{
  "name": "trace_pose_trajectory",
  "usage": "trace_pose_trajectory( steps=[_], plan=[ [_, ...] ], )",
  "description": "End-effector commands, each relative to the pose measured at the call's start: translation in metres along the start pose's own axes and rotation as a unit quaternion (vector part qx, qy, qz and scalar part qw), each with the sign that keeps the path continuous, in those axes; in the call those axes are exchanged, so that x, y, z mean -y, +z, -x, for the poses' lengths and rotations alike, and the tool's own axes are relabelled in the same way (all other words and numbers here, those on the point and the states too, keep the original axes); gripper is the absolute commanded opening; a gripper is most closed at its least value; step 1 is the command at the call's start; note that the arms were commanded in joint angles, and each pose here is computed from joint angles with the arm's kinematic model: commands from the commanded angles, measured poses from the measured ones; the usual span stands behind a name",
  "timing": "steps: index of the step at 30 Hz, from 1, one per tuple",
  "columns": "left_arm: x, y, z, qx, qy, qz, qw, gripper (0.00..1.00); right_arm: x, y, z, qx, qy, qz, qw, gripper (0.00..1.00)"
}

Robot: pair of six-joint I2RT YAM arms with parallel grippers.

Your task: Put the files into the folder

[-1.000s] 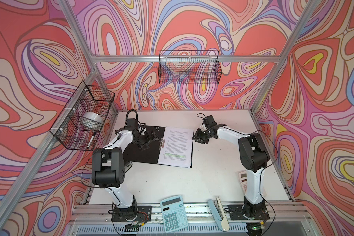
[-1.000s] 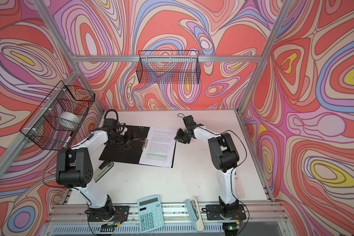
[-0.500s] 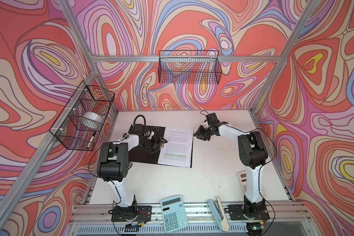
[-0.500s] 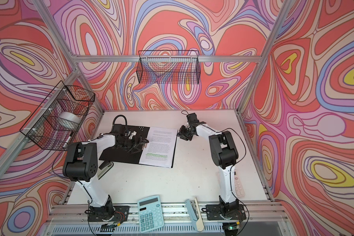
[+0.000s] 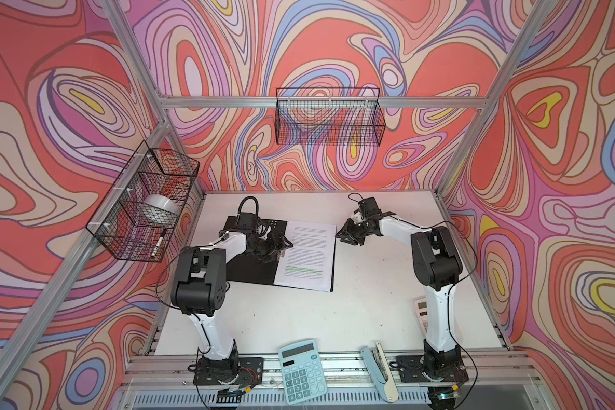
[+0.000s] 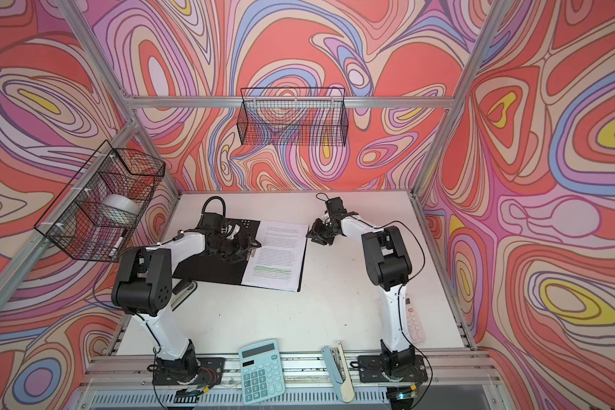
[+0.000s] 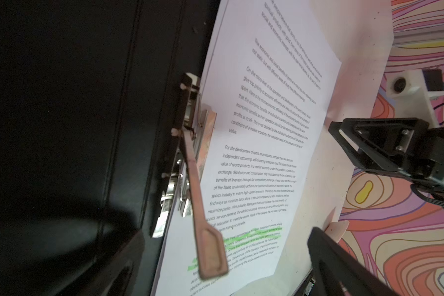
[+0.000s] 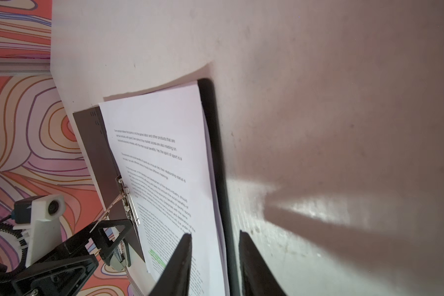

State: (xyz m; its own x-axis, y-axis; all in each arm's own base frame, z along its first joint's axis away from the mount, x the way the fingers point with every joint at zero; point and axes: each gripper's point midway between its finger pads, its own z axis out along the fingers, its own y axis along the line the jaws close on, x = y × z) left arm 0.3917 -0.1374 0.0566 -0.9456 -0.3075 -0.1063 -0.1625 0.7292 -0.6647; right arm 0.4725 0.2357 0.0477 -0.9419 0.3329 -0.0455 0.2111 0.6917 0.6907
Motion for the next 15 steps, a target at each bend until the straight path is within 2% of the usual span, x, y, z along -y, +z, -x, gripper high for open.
trace_pose_trajectory(
  steps=[1, 7, 15],
  plan=[
    [0.003, 0.008, 0.005, 0.003, 0.020, 0.011, 1.000, 1.00, -0.007, 0.002, 0.006, -0.003, -0.011, 0.020, 1.000, 0.34],
    [0.007, 0.024, -0.001, -0.028, -0.001, 0.001, 1.000, 1.00, -0.001, 0.003, 0.011, -0.008, -0.007, 0.023, 1.000, 0.34],
    [0.025, 0.029, -0.002, -0.036, -0.015, -0.019, 0.999, 1.00, 0.012, -0.010, 0.033, 0.004, -0.008, 0.000, 1.000, 0.34]
  ],
)
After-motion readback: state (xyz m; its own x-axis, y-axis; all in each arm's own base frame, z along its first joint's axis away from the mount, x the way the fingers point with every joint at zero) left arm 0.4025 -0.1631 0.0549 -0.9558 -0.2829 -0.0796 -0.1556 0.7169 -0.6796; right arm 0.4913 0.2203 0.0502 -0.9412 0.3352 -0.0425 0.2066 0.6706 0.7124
